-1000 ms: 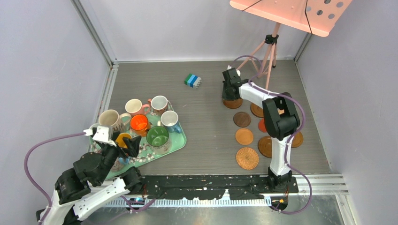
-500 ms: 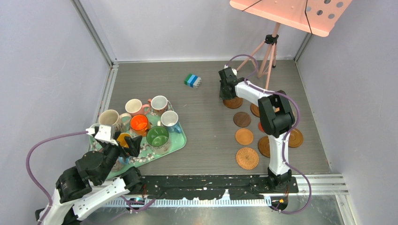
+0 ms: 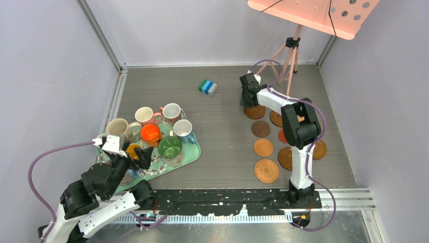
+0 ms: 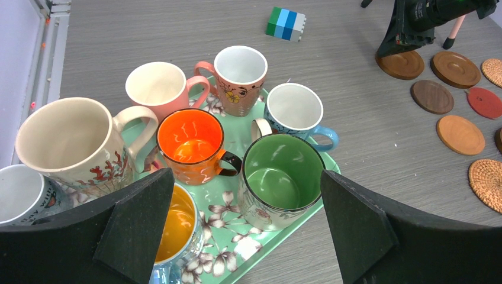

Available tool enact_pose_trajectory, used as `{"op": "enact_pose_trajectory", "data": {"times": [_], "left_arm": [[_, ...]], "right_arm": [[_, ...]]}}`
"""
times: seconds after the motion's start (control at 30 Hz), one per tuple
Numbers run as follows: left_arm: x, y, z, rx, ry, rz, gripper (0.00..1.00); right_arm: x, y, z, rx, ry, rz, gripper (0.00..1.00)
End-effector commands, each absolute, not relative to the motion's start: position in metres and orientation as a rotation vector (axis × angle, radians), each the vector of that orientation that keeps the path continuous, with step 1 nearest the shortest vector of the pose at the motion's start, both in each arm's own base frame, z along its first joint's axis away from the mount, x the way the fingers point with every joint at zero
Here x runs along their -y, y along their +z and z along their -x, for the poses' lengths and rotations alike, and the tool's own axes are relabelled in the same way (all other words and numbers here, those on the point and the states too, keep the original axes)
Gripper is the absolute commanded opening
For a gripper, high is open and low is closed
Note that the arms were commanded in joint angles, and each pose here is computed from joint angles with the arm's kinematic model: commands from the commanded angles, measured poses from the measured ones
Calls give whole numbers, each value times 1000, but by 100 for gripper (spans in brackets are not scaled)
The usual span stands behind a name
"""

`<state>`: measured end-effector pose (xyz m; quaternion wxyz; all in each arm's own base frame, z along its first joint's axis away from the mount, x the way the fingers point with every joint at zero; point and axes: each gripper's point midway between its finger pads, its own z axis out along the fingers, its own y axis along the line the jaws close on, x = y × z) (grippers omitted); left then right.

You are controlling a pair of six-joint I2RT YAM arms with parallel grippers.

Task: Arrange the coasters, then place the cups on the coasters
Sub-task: Move the coaster to the center of the board.

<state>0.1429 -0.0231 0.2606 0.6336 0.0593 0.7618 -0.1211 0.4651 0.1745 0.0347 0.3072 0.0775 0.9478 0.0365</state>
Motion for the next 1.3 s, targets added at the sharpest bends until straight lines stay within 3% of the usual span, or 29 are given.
{"op": "enact_pose_trajectory", "data": {"times": [0.0,0.43,0.77,1.0,1.27], "left_arm": [[24,263,-144,-1732,-282,-138,98],[25,263,-144,-1734,-281,-139,98],[26,262,-145,-1742,-272,-145,98],[27,261,-146,-1750,-261,-151,98],[28,259,-149,-1768,-226,-149,99]], "right_arm": [[-143,27,-449,-2554,-9,-274,13],[-145,46,-473,-2472,46,-173,13],[-150,118,-490,-2353,93,-65,18],[-176,168,-455,-2297,192,27,30],[-216,201,-379,-2212,301,187,55]]}}
